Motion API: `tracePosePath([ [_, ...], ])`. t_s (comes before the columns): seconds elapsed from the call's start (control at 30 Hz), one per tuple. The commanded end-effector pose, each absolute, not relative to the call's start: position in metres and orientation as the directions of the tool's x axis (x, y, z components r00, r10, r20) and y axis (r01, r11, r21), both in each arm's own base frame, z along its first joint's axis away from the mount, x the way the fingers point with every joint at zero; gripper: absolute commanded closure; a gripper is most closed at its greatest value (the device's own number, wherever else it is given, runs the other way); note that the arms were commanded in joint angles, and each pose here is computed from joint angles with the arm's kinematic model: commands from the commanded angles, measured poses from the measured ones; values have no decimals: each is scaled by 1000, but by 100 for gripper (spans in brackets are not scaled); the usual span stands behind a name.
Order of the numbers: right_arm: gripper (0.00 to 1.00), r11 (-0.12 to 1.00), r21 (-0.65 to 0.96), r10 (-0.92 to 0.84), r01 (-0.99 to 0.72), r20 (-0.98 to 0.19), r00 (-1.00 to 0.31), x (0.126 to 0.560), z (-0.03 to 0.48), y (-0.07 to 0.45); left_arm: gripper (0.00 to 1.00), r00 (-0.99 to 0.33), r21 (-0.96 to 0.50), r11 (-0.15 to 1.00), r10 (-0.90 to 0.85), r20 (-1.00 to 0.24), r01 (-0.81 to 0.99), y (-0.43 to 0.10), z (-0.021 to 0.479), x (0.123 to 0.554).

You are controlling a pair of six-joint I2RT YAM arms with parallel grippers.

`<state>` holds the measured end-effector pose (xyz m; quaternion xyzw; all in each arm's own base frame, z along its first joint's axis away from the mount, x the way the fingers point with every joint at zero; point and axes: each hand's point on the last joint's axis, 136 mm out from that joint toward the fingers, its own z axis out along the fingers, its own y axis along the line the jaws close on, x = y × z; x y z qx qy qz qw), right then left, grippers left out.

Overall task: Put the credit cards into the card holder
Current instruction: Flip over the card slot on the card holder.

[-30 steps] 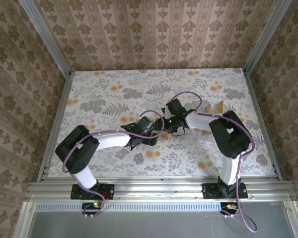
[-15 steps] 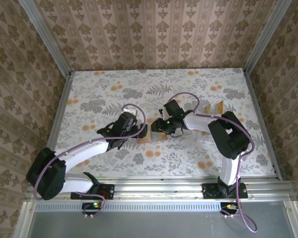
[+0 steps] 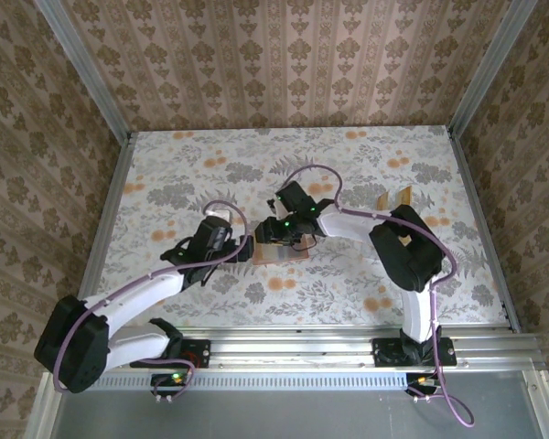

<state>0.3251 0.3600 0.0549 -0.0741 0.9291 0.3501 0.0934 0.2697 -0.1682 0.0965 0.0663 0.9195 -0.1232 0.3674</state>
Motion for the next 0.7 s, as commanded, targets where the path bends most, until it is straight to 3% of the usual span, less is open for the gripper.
tracePosePath([
  [0.0,53,788,597,-62,-152,-168,-984,322,36,357,0,-722,-210,957,1,-692,202,-165,98,267],
  [0.3,53,792,593,-61,-146,-161,-985,322,37,361,0,-734,-224,954,-8,-679,198,-158,92,263],
  [0.67,52,784,594,-14,-180,-273,-962,354,106,342,0,-769,-231,948,23,-638,220,-174,73,273],
])
